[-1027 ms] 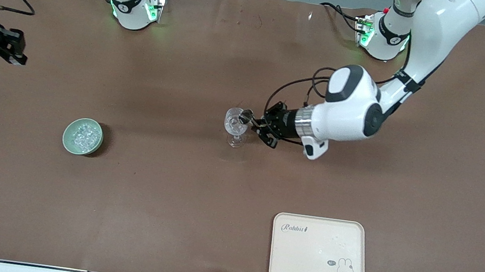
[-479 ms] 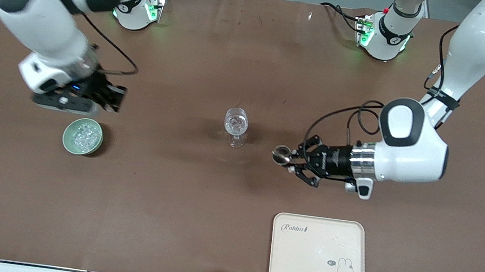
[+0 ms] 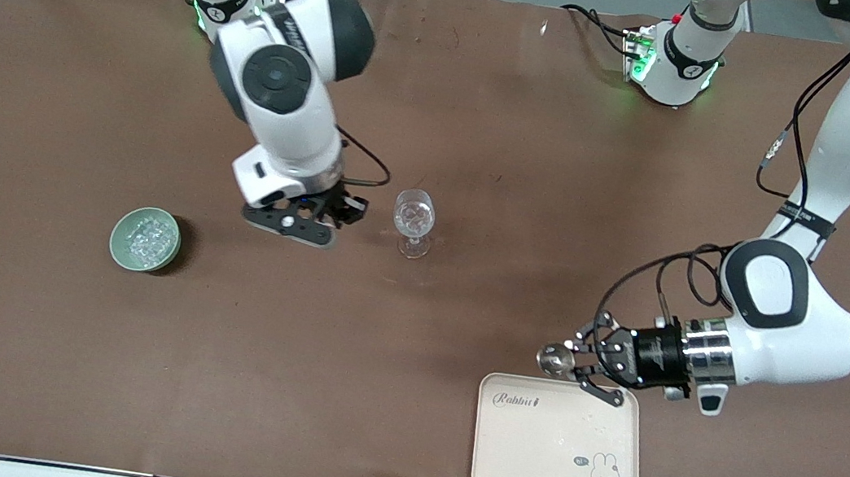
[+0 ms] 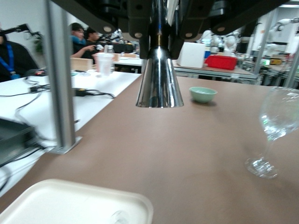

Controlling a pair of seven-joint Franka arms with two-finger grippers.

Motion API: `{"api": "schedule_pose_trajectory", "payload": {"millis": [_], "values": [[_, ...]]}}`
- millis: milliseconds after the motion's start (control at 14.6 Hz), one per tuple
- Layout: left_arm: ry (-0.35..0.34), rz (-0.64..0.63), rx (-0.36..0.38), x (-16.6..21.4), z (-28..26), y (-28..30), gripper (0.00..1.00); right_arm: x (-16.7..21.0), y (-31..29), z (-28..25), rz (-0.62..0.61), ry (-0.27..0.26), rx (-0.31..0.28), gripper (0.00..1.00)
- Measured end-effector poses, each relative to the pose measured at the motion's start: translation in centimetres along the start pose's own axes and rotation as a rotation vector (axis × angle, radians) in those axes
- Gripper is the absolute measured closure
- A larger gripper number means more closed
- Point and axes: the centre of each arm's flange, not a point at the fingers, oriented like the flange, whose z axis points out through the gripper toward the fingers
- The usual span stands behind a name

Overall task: Pour wine and add ice with both arms
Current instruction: 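Move the jigger with the left gripper while the right gripper carries ice, then drop the ice with the right gripper while the left gripper sets down the jigger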

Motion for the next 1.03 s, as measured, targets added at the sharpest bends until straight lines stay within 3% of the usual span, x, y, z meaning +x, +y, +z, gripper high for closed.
{"api": "schedule_pose_trajectory", "payload": {"millis": [342,685,1027], "values": [[-0.007,0.015,-0.103,6.3,-1.6,3.4,0.79,-3.6,-4.6,2.4,0.030,0.006,0.011,0.75],[-0.071,0.054,-0.138,13.7,-1.9,4.9,0.79,-6.4,-6.9,2.9,0.024,-0.001,0.015,0.75],[-0.136,0.060,-0.151,21.0,0.4,4.6,0.79,-8.0,-8.0,3.6,0.031,-0.049,0.034,0.75]]}}
